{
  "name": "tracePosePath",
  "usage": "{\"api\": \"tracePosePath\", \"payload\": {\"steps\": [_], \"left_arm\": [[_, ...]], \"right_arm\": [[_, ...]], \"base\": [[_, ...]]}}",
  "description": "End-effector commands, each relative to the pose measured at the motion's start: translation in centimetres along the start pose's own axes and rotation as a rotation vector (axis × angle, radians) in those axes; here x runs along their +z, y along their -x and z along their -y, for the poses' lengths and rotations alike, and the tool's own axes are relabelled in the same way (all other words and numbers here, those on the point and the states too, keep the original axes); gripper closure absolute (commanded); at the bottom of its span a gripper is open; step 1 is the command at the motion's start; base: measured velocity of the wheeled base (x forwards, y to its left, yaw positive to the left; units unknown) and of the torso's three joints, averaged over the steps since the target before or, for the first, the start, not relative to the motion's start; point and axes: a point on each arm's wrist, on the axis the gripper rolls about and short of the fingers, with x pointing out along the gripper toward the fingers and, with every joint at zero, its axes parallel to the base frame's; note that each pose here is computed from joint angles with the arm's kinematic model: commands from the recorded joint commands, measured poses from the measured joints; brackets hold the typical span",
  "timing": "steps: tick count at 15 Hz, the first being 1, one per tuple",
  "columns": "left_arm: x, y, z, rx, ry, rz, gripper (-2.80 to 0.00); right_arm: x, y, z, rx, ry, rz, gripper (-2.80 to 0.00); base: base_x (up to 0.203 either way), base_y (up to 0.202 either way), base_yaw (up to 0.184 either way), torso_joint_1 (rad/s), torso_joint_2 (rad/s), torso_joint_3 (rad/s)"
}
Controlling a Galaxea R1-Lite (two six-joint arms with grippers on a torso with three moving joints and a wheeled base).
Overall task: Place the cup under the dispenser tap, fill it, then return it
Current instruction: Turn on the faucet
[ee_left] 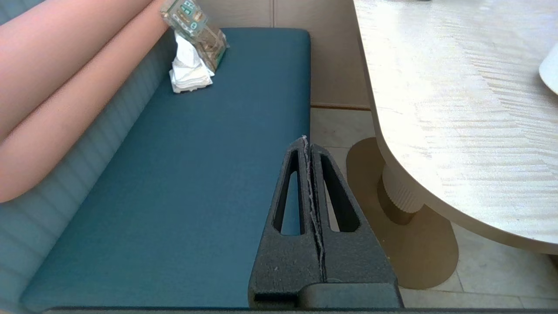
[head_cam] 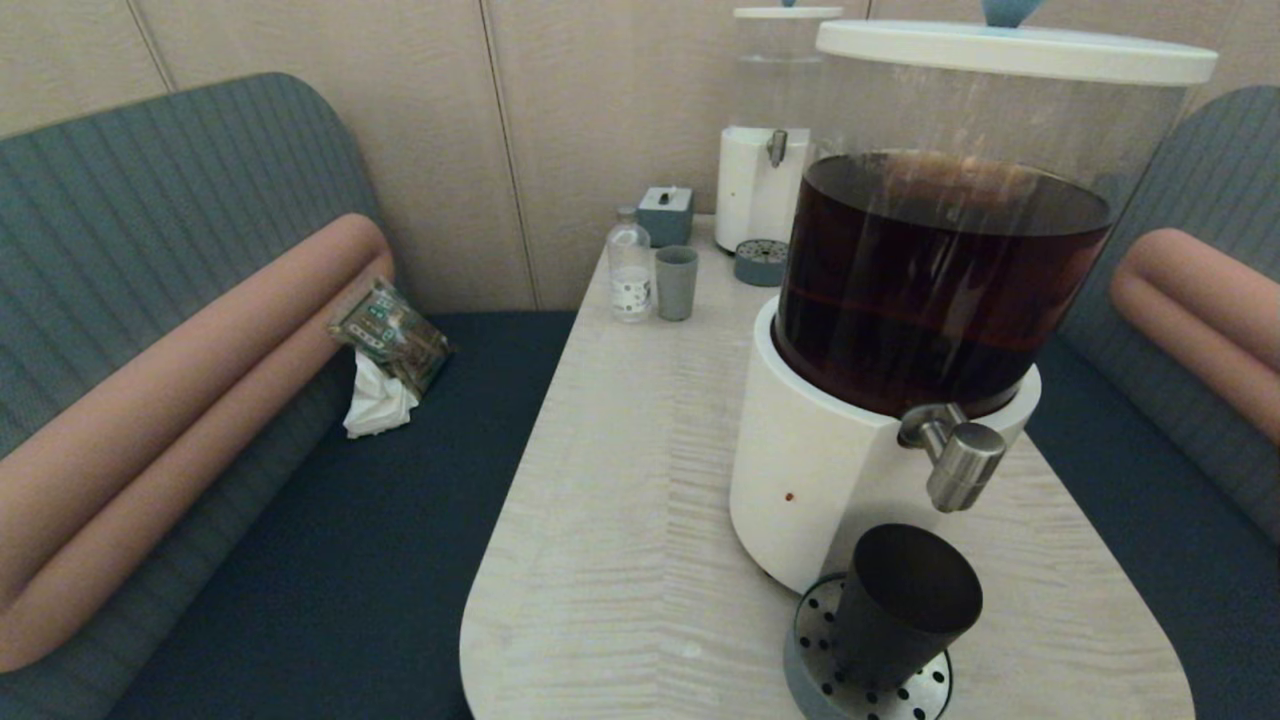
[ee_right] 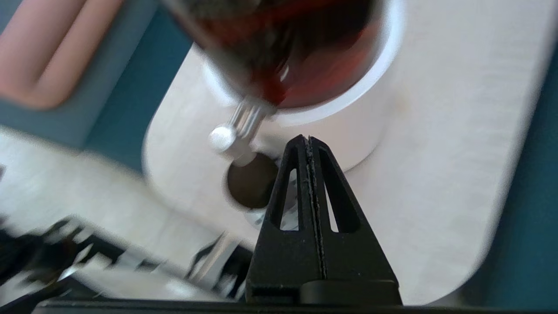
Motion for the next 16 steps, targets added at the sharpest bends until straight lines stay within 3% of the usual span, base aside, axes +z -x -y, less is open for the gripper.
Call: {"api": "tracePosePath", "payload": {"steps": [1,5,12,16], "left_arm": [[0.0,0.0,0.0,0.001,0.0,-0.001,0.0],[0.0,0.0,0.0,-0.001,0.0,0.0,0.0],[0.0,0.0,0.0,0.0,0.0,-0.001,0.0],[0.0,0.0,0.0,0.0,0.0,-0.001,0.0]], "right_arm": [[0.0,-2.1,0.0,0.025,-0.028,-0.092,0.0],[-0.2,-4.2,0.2,0.025,-0.116,-0.169,0.0],[-0.9,-6.4,-0.2,0.057,-0.099,-0.251,0.0],[-1.7,-7.8,0.1,0.065,-0.028,-0.301,0.0]], "base": [[0.0,0.0,0.0,0.0,0.0,0.0],[0.0,0.0,0.0,0.0,0.0,0.0],[0.0,0.0,0.0,0.0,0.0,0.0],[0.0,0.0,0.0,0.0,0.0,0.0]]}}
